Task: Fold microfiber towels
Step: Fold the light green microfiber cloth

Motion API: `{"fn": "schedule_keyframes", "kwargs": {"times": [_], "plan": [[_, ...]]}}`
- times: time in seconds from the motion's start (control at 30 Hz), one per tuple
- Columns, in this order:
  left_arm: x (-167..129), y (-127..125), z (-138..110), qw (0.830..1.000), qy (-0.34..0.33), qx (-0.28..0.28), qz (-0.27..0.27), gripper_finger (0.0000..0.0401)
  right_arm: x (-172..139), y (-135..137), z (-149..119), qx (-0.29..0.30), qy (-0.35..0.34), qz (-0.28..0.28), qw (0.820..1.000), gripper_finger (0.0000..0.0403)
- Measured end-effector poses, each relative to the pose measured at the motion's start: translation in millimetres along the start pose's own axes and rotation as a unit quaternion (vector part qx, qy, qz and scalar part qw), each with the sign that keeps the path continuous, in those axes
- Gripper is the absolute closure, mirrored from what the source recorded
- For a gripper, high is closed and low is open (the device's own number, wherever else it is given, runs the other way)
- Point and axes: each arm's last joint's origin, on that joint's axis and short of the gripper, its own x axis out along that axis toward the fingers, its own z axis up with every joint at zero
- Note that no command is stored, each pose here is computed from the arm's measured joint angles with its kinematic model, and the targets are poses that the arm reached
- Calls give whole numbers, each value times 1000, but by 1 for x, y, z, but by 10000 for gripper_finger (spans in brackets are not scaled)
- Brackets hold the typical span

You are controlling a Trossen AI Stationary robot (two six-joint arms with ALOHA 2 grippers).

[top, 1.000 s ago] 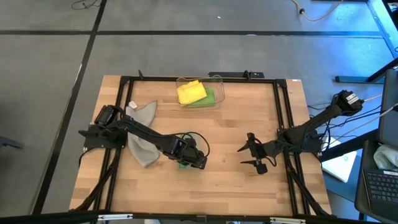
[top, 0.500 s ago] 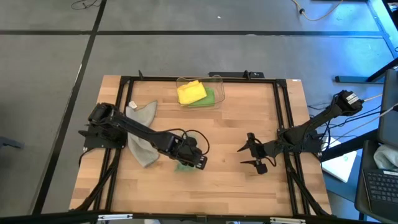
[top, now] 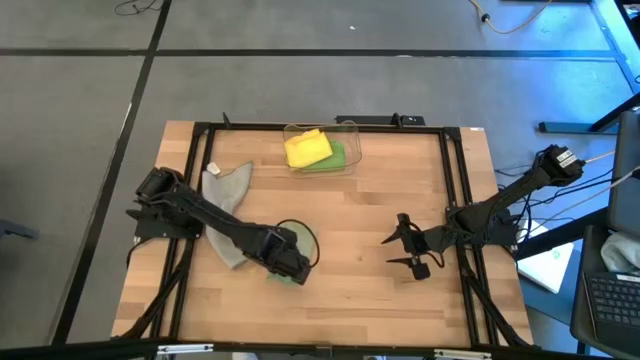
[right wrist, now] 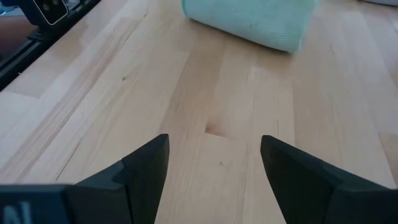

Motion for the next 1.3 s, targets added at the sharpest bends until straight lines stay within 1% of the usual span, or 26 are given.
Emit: {"fn": "schedule_keyframes", "kwargs": {"times": [0.13,0.27,0.33,0.4,0.53,0.6,0.67,0.73,0.83,0.9,1.0,1.07,1.17,1.2,1.23,1.3], "plan": [[6,8,-1,999,8,16,32,401,0,0,1,1,-3,0,1000,146],[20,23,-4,997,26,18,66,401,0,0,2,2,-10,1,1000,146],[29,30,-7,997,33,20,74,401,0,0,4,4,-19,3,1000,146],[39,35,-8,997,33,20,66,401,0,1,6,6,-30,4,1000,146],[46,31,-7,999,19,26,22,401,-1,1,12,-2,-59,7,998,146],[46,31,-7,999,15,38,20,401,-1,2,16,-11,-83,8,996,146],[46,32,-7,998,14,47,27,401,-2,2,22,-31,-111,7,993,146],[46,33,-7,998,14,49,33,401,-1,-1,28,-57,-140,-18,988,146],[46,33,-8,997,14,63,34,401,8,-15,36,-86,-162,-89,979,152],[46,33,-10,997,9,66,33,401,19,-26,42,-77,-165,-109,977,171],[46,33,-14,997,-1,74,32,401,39,-41,51,-48,-178,-97,978,220],[45,33,-17,996,-5,79,32,401,55,-47,55,-47,-179,-75,980,268],[45,33,-21,996,-12,85,31,401,80,-53,62,-52,-169,-42,983,362],[45,33,-22,996,-14,87,30,401,89,-54,64,-58,-164,-23,984,381],[45,33,-22,996,-16,88,30,401,99,-55,67,-70,-162,-2,984,389],[45,33,-22,995,-20,90,30,401,117,-54,74,-88,-166,32,982,386]]}}
